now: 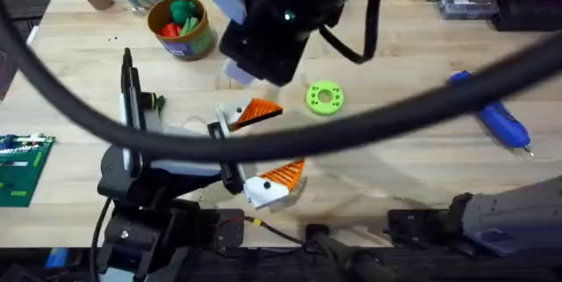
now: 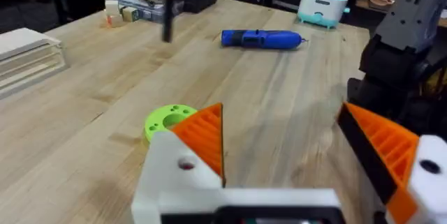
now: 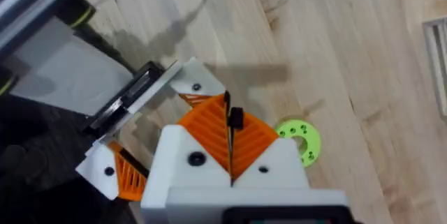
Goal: Pick up the gripper from the table and insert it into the empty holder that is missing its gripper. Then pick up a screw, insert it into the mounting hole, and use the screwdriver to tighten it. Finally, clean up the table by picking up the vegetable and placing it into the bucket.
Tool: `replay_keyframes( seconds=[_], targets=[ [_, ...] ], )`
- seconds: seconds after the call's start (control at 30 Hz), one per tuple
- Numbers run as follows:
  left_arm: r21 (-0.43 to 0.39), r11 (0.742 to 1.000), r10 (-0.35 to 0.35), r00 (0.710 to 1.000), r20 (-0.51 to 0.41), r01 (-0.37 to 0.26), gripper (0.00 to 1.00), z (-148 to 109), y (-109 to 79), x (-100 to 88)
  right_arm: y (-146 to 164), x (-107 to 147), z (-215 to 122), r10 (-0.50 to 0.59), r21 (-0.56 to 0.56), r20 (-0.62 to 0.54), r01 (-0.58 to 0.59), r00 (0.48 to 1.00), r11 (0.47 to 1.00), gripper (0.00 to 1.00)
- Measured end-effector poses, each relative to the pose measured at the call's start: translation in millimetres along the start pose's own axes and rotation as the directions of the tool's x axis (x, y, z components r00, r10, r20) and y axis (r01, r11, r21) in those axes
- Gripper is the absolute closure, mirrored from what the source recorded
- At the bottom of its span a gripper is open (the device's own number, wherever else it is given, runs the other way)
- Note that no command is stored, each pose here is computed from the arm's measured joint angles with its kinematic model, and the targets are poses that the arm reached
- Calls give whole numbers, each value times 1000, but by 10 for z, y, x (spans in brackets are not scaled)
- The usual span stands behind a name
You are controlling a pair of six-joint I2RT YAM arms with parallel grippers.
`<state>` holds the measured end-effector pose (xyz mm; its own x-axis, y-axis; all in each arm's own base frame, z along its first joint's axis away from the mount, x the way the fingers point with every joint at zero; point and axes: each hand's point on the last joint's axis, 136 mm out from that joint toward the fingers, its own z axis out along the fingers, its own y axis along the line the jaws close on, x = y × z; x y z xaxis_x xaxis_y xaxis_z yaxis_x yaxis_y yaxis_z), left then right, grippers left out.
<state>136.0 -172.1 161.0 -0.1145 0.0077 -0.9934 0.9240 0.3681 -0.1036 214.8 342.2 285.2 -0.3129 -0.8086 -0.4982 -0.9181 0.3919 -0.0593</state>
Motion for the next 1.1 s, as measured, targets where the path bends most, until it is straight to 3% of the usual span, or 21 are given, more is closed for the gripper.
replay_keyframes(
  seconds=[0.43,1.1],
  targets=[
    [0,1000,0,1000,0,0,8,0,0,0,166,40,309,12,-109,-69,-19,998,994,993],
    [0,1000,0,1000,0,0,9,0,0,0,199,115,529,19,-135,-135,-37,991,990,993]
  ],
)
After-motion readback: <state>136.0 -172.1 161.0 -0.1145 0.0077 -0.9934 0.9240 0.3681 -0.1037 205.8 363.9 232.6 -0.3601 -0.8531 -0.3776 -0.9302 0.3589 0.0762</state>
